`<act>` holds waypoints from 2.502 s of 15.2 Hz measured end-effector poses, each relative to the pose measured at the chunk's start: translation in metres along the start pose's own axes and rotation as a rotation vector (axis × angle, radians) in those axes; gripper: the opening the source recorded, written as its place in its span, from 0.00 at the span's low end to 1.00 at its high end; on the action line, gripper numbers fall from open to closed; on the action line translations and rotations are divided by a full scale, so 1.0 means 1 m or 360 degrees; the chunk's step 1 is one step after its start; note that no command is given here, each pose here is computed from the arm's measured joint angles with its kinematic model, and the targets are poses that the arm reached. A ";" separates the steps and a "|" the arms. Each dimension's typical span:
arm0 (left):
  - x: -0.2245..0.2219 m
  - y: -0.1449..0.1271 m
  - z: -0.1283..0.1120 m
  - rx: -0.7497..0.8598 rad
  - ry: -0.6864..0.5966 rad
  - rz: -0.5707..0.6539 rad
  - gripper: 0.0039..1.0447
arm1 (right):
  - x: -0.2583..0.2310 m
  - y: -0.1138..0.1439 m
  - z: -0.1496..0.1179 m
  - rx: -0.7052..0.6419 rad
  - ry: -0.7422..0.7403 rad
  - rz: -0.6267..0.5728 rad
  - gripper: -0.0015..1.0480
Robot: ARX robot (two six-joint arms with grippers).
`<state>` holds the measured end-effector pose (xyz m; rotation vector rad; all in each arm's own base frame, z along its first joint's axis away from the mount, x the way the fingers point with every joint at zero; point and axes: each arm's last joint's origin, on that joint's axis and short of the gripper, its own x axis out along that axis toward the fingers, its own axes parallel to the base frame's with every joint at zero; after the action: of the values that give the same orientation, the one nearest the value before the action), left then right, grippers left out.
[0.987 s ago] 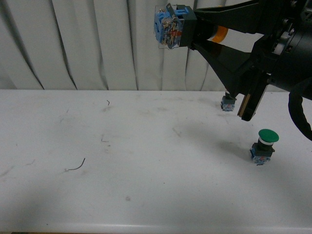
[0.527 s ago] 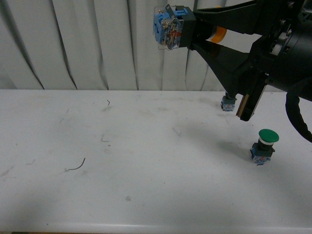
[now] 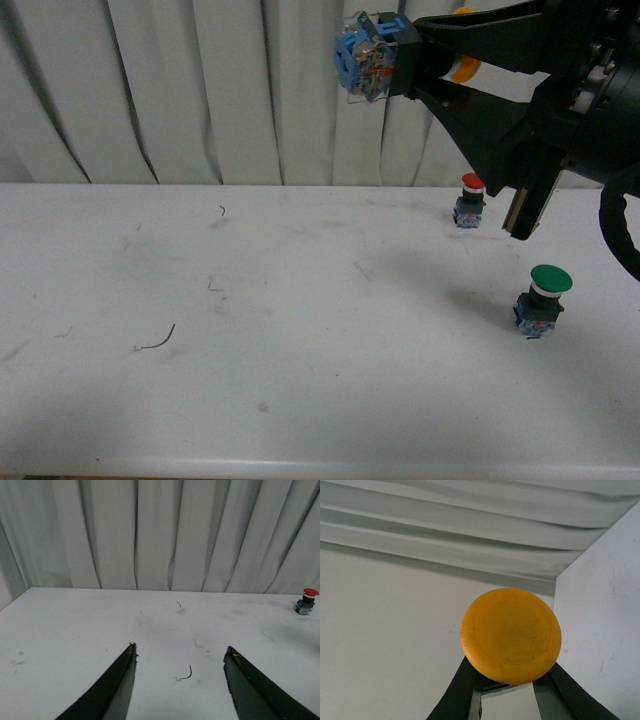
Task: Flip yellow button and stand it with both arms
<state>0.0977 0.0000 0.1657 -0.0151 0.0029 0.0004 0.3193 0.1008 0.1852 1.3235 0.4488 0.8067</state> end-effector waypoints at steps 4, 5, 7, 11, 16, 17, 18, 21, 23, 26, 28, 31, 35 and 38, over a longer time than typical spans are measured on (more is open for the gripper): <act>0.000 0.000 0.000 0.0000 0.0000 0.0000 0.84 | -0.012 0.002 0.019 -0.0322 -0.0106 -0.0018 0.23; 0.000 0.000 0.000 0.0000 0.0000 0.0000 0.93 | -0.016 0.009 0.025 -0.0510 -0.0154 -0.0009 0.23; 0.000 0.000 0.000 0.0001 0.0000 0.0000 0.93 | -0.018 0.029 0.044 -0.1015 -0.0336 -0.0073 0.23; 0.000 0.000 0.000 0.0001 0.0000 0.0000 0.94 | -0.021 0.006 0.081 -0.1585 -0.0509 -0.0727 0.23; 0.000 0.000 0.000 0.0001 0.0000 0.0000 0.94 | -0.006 -0.053 0.125 -0.1940 -0.0372 -0.1351 0.23; 0.000 0.000 0.000 0.0001 0.0000 0.0000 0.94 | -0.002 -0.059 0.130 -0.1885 -0.0387 -0.1404 0.23; 0.000 0.000 0.000 0.0001 0.0000 0.0000 0.94 | 0.002 -0.067 0.134 -0.1834 -0.0400 -0.1454 0.23; 0.000 0.000 0.000 0.0001 0.0000 0.0000 0.94 | 0.013 -0.098 0.143 -0.1656 -0.0394 -0.1665 0.23; 0.000 0.000 0.000 0.0001 0.0000 0.0000 0.94 | 0.020 -0.109 0.141 -0.1570 -0.0379 -0.1713 0.23; 0.000 0.000 0.000 0.0001 0.0000 0.0000 0.94 | 0.036 -0.116 0.134 -0.1489 -0.0320 -0.1715 0.23; 0.000 0.000 0.000 0.0001 0.0000 0.0000 0.94 | 0.042 -0.126 0.129 -0.1428 -0.0263 -0.1741 0.23; 0.000 0.000 0.000 0.0001 0.0001 0.0000 0.94 | 0.042 -0.139 0.127 -0.1382 -0.0208 -0.1789 0.23; 0.000 0.000 0.000 0.0001 0.0000 0.0000 0.94 | 0.048 -0.137 0.128 -0.1367 -0.0197 -0.1783 0.23; 0.000 0.000 0.000 0.0001 0.0000 0.0000 0.94 | 0.050 -0.140 0.129 -0.1357 -0.0175 -0.1798 0.23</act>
<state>0.0977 0.0000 0.1657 -0.0143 0.0029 0.0004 0.4799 0.0456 0.0855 0.1880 0.5754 -0.0738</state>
